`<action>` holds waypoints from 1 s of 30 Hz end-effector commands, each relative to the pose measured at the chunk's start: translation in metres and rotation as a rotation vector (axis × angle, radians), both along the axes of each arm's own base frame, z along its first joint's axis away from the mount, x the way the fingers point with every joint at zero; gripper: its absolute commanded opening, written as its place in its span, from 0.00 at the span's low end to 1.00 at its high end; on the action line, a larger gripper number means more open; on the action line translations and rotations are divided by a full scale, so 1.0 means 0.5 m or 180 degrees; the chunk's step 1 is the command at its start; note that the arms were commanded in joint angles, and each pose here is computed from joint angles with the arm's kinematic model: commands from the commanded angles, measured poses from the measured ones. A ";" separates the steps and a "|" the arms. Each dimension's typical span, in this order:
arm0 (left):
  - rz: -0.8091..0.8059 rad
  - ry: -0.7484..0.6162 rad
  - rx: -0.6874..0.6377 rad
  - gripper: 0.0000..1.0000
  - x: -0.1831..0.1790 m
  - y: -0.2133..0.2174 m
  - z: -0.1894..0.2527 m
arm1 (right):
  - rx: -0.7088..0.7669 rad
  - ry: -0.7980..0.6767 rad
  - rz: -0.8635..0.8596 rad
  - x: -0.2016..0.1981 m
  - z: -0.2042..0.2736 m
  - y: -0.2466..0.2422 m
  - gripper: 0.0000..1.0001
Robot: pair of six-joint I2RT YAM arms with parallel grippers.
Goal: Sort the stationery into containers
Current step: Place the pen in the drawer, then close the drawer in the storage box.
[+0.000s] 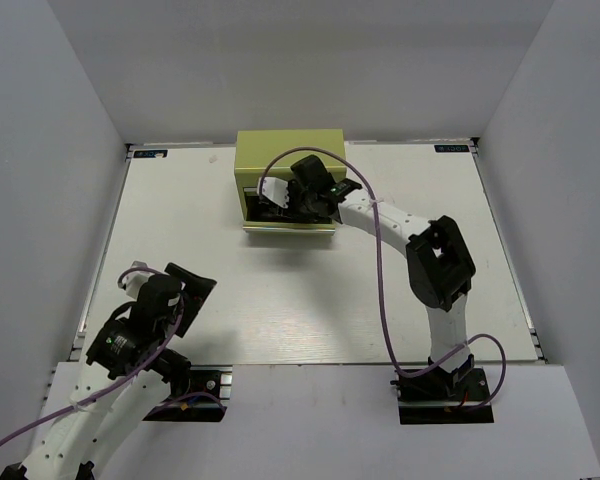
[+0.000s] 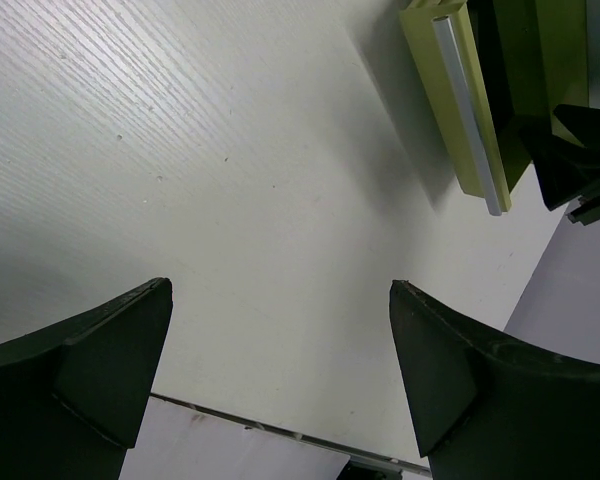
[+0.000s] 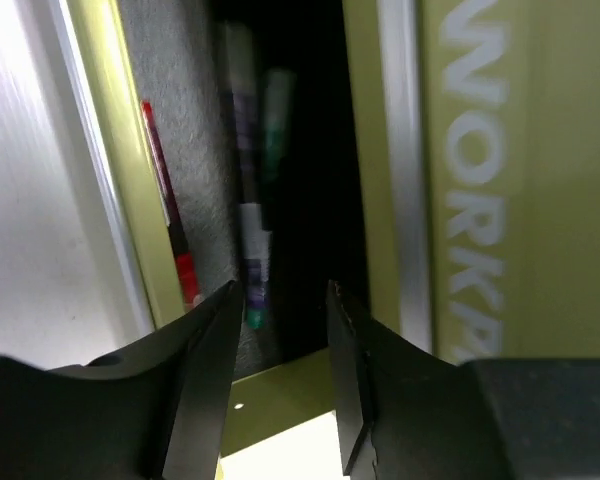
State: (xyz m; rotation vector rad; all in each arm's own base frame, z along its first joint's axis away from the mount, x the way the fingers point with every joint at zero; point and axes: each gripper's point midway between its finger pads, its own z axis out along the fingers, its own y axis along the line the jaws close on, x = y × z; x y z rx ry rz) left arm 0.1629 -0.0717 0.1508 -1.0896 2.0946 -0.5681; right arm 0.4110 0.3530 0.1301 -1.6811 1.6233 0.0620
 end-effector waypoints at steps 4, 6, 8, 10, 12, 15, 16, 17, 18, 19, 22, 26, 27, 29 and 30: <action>0.0019 0.0023 -0.0006 1.00 0.004 -0.001 -0.008 | 0.0245 0.0106 0.0259 -0.018 0.056 0.023 0.39; 0.0019 -0.0003 -0.0020 1.00 0.007 -0.003 -0.005 | 0.0338 0.0283 0.0510 -0.049 0.060 0.037 0.10; -0.0002 0.0037 -0.0022 1.00 0.010 -0.008 -0.008 | 0.0401 0.0474 0.0820 -0.090 0.055 0.048 0.00; -0.0022 0.0039 0.0002 1.00 0.013 -0.010 -0.009 | 0.0371 0.0695 0.1098 -0.134 0.043 0.047 0.00; -0.0022 0.0065 0.0016 1.00 0.014 -0.010 -0.012 | 0.0390 0.0766 0.1432 -0.164 0.042 0.057 0.00; -0.0022 0.0065 0.0016 1.00 0.017 -0.012 -0.012 | 0.0210 0.1029 0.1639 -0.199 0.000 0.050 0.00; -0.0022 0.0065 0.0016 1.00 0.017 -0.012 -0.012 | 0.0171 0.1080 0.1624 -0.196 -0.016 0.051 0.00; -0.0022 0.0065 0.0016 1.00 0.017 -0.012 -0.012 | 0.0123 0.1124 0.1532 -0.186 -0.031 0.050 0.00; -0.0022 0.0065 0.0016 1.00 0.017 -0.012 -0.012 | 0.0085 0.1027 0.1448 -0.167 -0.033 0.055 0.00; -0.0022 0.0065 0.0016 1.00 0.017 -0.012 -0.012 | 0.0066 0.1045 0.1342 -0.158 -0.048 0.057 0.00; -0.0022 0.0065 0.0016 1.00 0.017 -0.012 -0.012 | 0.0010 0.0763 0.0815 -0.084 -0.077 0.053 0.00; -0.0022 0.0065 0.0016 1.00 0.017 -0.012 -0.012 | 0.0022 0.0400 0.0364 0.002 -0.078 0.056 0.00; -0.0022 0.0091 0.0030 1.00 0.018 -0.012 -0.015 | 0.0036 0.0323 0.0217 0.021 -0.077 0.059 0.00; -0.0022 0.0091 0.0030 1.00 0.018 -0.012 -0.015 | 0.0019 0.0186 0.0031 0.045 -0.072 0.051 0.00; -0.0022 0.0091 0.0030 1.00 0.018 -0.012 -0.015 | 0.0035 0.0082 -0.0109 0.062 -0.067 0.047 0.00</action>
